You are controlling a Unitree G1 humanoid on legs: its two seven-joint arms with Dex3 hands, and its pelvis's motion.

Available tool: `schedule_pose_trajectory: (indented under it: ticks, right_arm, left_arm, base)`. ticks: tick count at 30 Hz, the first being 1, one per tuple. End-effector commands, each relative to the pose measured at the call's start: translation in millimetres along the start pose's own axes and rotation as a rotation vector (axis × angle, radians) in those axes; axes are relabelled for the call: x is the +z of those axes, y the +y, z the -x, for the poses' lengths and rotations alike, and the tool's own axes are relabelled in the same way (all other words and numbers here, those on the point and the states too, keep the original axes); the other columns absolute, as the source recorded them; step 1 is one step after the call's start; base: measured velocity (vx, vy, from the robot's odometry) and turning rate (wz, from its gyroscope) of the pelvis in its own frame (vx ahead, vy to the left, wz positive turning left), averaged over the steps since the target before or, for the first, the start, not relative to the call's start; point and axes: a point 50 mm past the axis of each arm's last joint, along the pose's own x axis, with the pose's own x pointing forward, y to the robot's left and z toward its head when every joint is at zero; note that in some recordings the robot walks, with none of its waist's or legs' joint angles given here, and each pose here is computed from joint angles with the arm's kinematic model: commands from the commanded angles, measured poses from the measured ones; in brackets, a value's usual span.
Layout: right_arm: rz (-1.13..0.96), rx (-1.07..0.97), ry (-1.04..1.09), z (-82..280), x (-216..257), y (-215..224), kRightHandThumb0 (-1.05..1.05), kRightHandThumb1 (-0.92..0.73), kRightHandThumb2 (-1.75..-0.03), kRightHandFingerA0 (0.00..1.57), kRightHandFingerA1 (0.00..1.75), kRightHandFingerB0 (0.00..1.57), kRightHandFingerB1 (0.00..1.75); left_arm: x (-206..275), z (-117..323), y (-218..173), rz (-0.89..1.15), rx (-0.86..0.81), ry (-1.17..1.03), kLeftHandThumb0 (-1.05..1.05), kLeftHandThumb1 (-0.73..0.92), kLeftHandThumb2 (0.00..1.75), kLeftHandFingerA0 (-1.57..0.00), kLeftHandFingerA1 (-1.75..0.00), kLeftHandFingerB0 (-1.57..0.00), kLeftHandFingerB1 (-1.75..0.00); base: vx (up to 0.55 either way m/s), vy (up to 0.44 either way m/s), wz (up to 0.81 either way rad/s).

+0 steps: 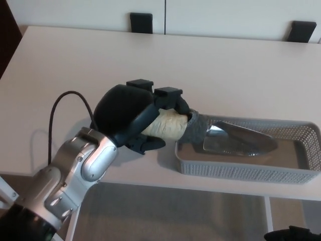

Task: The robot walks towards a desk on which a shovel is kept on the left hand side and a container is kept on the right hand side. The robot picks up the shovel using its left hand and places it in the container.

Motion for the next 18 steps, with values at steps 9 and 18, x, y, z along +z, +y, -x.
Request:
schedule_pose_trajectory:
  ticks: [9,18]
  right_arm:
    - [0.032,0.015,0.000,0.8,4.2,-4.6,-0.27,-0.58,-0.56,0.56,0.52,0.45,0.44]
    - [0.079,0.024,-0.010,0.7,8.0,-6.6,-0.31,-0.58,-0.57,0.58,0.51,0.46,0.44]
  left_arm:
    - [25.6,-23.6,2.3,-0.079,0.004,-0.119,-0.31,0.68,0.60,-0.91,-1.61,-0.83,-0.59]
    - [41.1,-28.3,-10.5,-0.076,-0.182,-0.147,-0.62,0.78,0.63,-0.22,-0.40,-0.22,-0.31]
  base:
    - [0.00,0.000,0.00]
    - [0.00,0.000,0.00]
